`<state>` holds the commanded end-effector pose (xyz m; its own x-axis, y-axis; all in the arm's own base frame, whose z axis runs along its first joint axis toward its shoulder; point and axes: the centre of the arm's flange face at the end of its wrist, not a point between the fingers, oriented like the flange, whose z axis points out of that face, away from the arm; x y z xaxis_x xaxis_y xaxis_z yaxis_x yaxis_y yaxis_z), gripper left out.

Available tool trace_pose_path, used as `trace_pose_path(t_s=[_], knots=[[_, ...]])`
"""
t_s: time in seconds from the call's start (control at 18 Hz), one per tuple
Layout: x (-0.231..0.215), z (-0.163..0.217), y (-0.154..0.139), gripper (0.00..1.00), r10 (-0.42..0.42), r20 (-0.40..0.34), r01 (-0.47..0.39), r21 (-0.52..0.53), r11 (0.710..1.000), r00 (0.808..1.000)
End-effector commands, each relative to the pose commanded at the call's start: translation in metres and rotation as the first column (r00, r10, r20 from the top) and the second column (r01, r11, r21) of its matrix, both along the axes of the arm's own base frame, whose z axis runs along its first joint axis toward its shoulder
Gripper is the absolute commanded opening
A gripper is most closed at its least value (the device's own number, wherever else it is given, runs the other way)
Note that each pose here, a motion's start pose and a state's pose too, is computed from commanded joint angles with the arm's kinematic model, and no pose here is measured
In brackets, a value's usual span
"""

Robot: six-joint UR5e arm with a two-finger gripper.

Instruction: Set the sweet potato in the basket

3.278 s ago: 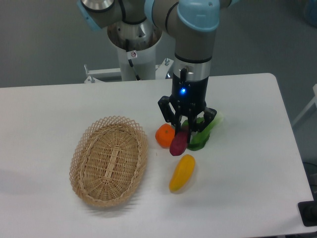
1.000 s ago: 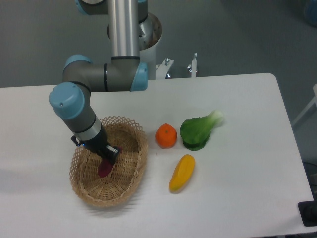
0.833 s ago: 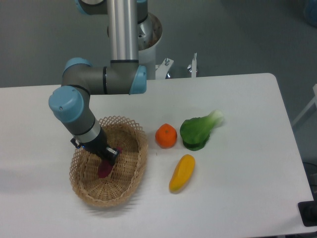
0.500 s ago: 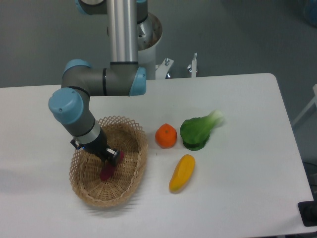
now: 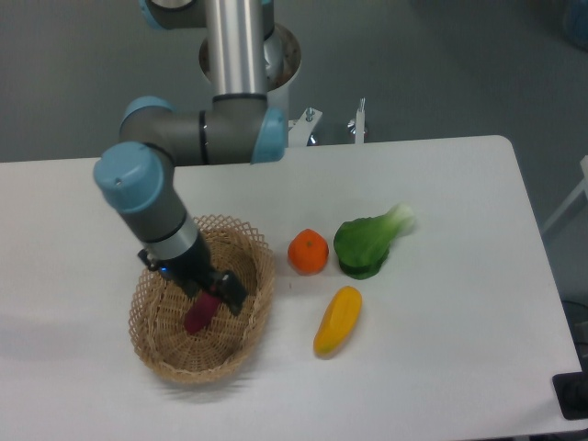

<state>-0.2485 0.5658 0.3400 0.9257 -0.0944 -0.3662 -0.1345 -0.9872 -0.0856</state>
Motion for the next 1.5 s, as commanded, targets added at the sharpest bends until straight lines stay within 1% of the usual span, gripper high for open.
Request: trace_pose_path(t_s=[0.17, 0.33, 0.5, 0.61, 0.67, 0.78, 1.5], knots=[[-0.043, 0.031, -0.027, 1.00, -0.013, 0.036, 0.015, -0.036, 0.999, 0.999], [-0.077, 0.063, -0.049, 1.00, -0.061, 0.102, 0.068, -0.070, 0.995, 0.993], [-0.098, 0.080, -0.067, 1.00, -0.120, 0.149, 0.134, -0.089, 0.987, 0.982], [-0.106, 0.087, -0.077, 1.00, -0.141, 0.164, 0.156, -0.080, 0.985, 0.976], [-0.106, 0.088, -0.079, 1.00, -0.142, 0.176, 0.157, -0.074, 0.985, 0.974], [-0.109, 0.092, -0.083, 1.00, -0.139, 0.172, 0.152, -0.067, 0.986, 0.975], [-0.109, 0.094, -0.083, 1.00, -0.137, 0.168, 0.150, -0.066, 0.987, 0.976]])
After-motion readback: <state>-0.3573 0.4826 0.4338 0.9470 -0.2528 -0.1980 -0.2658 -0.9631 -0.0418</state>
